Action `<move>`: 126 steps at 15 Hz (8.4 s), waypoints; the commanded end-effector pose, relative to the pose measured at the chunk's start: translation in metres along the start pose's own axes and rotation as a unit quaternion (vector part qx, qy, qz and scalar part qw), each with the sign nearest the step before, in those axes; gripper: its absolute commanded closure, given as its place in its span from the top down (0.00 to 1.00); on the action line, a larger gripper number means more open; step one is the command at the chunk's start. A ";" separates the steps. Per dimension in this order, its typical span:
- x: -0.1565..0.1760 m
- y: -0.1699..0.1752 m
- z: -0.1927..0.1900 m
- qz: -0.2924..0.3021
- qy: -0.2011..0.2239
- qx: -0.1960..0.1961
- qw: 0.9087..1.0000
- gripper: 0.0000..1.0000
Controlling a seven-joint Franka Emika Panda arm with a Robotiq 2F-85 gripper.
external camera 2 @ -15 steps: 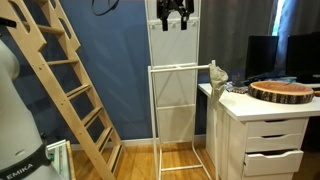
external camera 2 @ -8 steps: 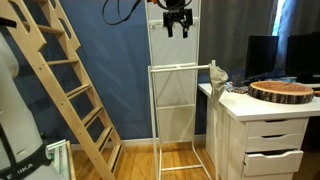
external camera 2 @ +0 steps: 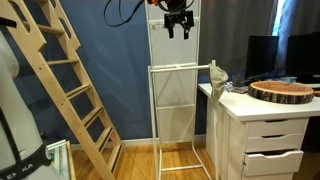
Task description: Pull the white clothes hanging rack slightly backwards
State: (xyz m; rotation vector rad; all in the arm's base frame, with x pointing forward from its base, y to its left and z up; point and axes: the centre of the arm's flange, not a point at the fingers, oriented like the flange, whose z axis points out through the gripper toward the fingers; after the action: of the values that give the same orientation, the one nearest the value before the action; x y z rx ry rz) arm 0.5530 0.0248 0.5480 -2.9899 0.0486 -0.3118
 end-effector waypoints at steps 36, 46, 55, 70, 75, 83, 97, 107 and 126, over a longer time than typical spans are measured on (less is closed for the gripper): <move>0.122 -0.020 0.201 0.231 0.011 0.198 0.952 0.83; 0.133 -0.025 0.215 0.237 0.005 0.198 0.951 0.54; 0.124 -0.025 0.212 0.252 0.000 0.196 0.948 0.07; 0.053 -0.010 0.165 0.275 0.013 0.181 0.944 0.06; 0.029 -0.003 0.156 0.299 0.017 0.171 0.939 0.06; -0.009 0.007 0.147 0.340 0.020 0.159 0.927 0.06; -0.054 0.021 0.135 0.381 0.032 0.140 0.913 0.06; -0.049 0.022 0.087 0.350 0.059 0.153 0.922 0.90; -0.068 -0.013 -0.015 0.107 -0.073 -0.129 0.983 1.00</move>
State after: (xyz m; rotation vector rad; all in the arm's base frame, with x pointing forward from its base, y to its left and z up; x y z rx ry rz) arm 0.4839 0.0387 0.5503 -3.2133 0.4228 -0.0631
